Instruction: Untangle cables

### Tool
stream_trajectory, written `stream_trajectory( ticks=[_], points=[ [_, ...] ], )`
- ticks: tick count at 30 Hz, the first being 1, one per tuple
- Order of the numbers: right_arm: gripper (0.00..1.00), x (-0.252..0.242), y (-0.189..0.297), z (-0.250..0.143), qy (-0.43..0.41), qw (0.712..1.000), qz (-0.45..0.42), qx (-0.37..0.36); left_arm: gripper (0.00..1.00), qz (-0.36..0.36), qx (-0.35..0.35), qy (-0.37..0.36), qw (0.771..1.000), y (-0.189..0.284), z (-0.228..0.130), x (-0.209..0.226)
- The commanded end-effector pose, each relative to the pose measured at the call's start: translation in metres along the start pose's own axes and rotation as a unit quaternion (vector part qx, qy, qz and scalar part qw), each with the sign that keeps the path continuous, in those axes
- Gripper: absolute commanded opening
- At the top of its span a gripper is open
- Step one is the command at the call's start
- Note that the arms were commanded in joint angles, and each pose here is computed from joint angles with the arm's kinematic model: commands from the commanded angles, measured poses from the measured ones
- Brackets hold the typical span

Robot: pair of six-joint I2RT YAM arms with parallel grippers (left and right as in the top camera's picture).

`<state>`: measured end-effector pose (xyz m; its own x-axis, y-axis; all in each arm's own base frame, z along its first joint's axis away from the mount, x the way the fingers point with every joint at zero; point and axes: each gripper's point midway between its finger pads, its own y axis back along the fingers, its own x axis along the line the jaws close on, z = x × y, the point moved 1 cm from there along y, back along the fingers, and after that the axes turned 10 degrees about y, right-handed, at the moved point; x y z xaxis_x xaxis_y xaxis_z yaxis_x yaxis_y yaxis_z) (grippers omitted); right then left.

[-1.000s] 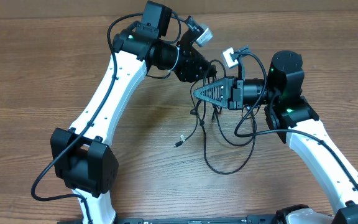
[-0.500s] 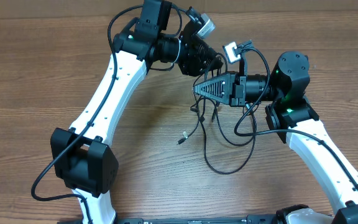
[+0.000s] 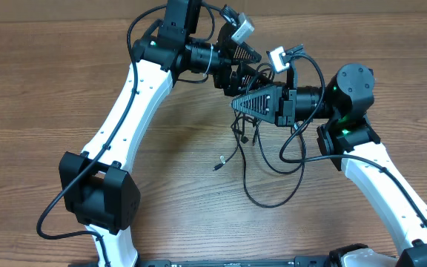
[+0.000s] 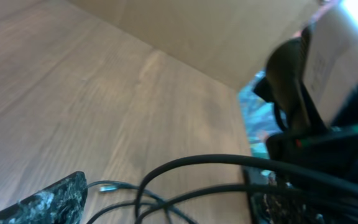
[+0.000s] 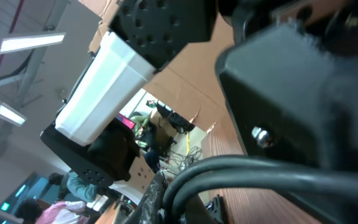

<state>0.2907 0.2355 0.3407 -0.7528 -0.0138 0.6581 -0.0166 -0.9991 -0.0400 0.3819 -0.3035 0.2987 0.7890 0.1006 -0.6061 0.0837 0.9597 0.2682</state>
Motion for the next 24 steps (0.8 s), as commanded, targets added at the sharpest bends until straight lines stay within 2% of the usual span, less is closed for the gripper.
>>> stream_trajectory(
  ticks=[1, 7, 9, 16, 21, 23, 24],
  points=[
    [0.04, 0.007, 0.0, 0.007, 0.0, 1.0, 0.004, -0.005, 0.89, -0.06, 0.005, 0.009, 0.998, -0.003, -0.005, -0.018],
    [0.04, 0.007, 0.0, 0.007, -0.004, 1.0, 0.003, -0.007, 0.78, -0.062, 0.027, 0.03, 0.997, -0.002, -0.023, -0.021],
    [0.04, 0.007, 0.0, 0.007, -0.004, 1.0, 0.003, -0.006, 0.7, -0.061, 0.028, 0.03, 0.997, -0.002, -0.024, -0.021],
    [0.04, 0.007, 0.0, 0.007, -0.006, 1.0, 0.003, -0.006, 0.32, -0.042, 0.026, 0.028, 0.998, 0.002, -0.024, -0.012],
    [0.04, 0.007, 0.0, 0.006, -0.006, 1.0, 0.004, -0.005, 0.24, -0.018, 0.018, 0.046, 0.999, 0.016, -0.022, 0.001],
    [0.04, 0.007, 0.0, 0.006, -0.006, 1.0, 0.005, -0.004, 0.25, -0.013, 0.013, 0.055, 0.998, 0.022, -0.02, 0.004],
    [0.04, 0.007, 0.0, 0.006, -0.006, 1.0, 0.005, -0.004, 0.29, -0.012, 0.01, 0.057, 0.998, 0.024, -0.02, 0.006]
  ],
)
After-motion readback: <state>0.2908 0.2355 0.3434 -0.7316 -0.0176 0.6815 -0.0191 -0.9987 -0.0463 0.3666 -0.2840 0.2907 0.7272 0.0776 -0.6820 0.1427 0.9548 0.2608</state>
